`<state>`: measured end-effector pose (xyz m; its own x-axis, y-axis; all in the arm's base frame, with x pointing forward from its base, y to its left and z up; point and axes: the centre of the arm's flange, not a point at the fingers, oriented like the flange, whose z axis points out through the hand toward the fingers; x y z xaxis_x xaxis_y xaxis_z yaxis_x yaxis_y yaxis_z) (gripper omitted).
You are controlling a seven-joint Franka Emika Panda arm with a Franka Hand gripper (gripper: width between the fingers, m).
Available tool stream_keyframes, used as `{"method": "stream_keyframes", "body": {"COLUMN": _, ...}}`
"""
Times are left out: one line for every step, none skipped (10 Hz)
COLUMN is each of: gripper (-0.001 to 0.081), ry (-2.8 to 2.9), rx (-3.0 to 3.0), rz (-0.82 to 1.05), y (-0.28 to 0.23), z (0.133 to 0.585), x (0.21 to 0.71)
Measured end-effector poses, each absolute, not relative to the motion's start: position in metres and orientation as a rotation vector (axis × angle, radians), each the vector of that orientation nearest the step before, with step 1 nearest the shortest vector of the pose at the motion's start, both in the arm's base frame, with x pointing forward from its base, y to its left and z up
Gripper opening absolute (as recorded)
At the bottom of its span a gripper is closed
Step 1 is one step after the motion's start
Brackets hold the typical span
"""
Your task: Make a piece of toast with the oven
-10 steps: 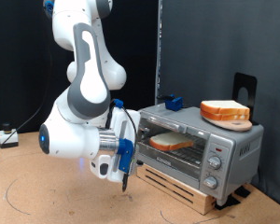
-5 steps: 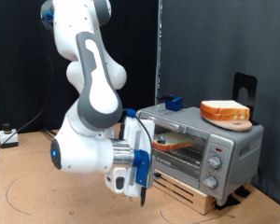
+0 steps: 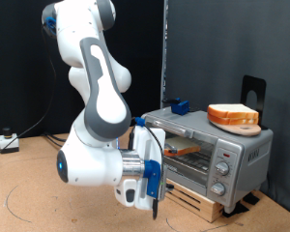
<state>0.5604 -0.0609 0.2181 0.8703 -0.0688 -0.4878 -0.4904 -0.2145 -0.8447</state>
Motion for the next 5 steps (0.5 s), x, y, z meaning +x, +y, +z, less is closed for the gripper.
{"method": "stream_keyframes", "body": {"gripper": 0.0801, "ry": 0.413, "rx": -1.763, "rz": 0.426, "y": -0.054, "z": 0.209, "x": 0.567}}
{"method": "stream_keyframes", "body": {"gripper": 0.0801, "ry": 0.406, "rx": -1.769, "rz": 0.453, "y": -0.046, "z": 0.2, "x": 0.574}}
{"method": "stream_keyframes", "body": {"gripper": 0.0801, "ry": 0.407, "rx": -1.781, "rz": 0.47, "y": -0.038, "z": 0.19, "x": 0.58}}
{"method": "stream_keyframes", "body": {"gripper": 0.0801, "ry": 0.403, "rx": -1.795, "rz": 0.477, "y": -0.029, "z": 0.179, "x": 0.585}}
{"method": "stream_keyframes", "body": {"gripper": 0.0801, "ry": 0.397, "rx": -1.806, "rz": 0.482, "y": -0.019, "z": 0.17, "x": 0.589}}
